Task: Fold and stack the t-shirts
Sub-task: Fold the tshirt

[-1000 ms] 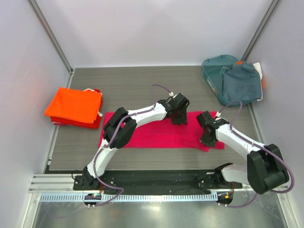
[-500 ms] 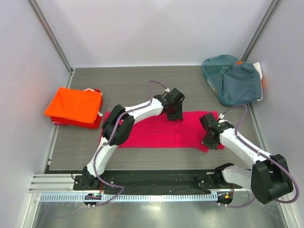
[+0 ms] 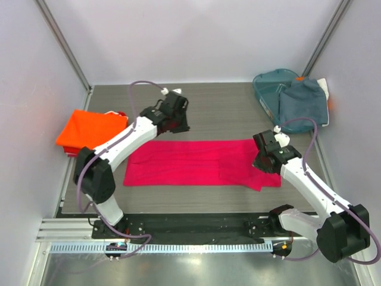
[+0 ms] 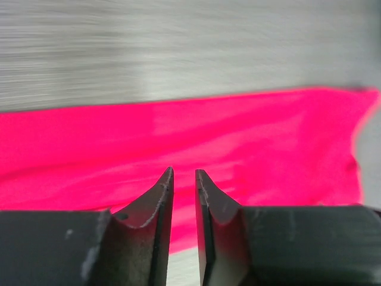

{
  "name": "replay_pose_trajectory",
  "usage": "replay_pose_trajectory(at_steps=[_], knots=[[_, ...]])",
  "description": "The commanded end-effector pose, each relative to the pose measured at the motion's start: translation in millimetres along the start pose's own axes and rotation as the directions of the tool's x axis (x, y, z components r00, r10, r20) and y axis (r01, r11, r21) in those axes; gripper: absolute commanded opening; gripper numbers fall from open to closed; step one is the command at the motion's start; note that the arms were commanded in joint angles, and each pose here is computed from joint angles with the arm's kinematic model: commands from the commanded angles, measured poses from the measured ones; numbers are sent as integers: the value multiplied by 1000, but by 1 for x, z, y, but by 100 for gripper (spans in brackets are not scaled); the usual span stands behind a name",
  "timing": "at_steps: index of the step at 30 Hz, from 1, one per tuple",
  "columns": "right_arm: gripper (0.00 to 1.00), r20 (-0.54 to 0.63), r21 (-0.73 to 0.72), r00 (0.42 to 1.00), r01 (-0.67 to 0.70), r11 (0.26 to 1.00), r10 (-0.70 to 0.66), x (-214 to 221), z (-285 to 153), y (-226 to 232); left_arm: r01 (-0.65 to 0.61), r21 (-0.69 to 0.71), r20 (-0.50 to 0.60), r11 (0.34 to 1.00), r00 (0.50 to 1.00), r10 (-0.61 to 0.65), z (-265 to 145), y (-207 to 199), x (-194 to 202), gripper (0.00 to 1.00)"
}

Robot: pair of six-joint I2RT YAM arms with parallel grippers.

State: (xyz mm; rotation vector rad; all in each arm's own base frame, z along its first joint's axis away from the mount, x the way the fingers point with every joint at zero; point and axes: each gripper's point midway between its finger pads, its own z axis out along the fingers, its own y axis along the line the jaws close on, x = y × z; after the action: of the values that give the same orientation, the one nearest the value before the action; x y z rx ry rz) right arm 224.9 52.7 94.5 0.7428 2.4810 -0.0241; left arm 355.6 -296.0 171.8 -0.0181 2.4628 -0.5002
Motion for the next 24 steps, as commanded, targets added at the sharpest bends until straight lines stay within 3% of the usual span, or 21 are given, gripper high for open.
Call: replay_pose_trajectory(at_steps=[1, 6, 9, 24], knots=[[1, 27, -48, 999, 34, 998, -33, -10, -1, 14, -28, -196, -28, 980, 999, 23, -3, 71, 11, 20], [1, -20, -27, 997, 68, 997, -68, 1, 19, 17, -26, -363, -42, 931, 999, 11, -8, 131, 15, 11], [1, -26, -10, 996, 89, 996, -89, 4, 28, 15, -8, -450, -63, 893, 998, -22, -7, 166, 19, 0], [1, -55, 85, 988, 151, 985, -147, 16, 62, 4, 141, -535, -132, 833, 960, -247, 46, 250, 56, 0]])
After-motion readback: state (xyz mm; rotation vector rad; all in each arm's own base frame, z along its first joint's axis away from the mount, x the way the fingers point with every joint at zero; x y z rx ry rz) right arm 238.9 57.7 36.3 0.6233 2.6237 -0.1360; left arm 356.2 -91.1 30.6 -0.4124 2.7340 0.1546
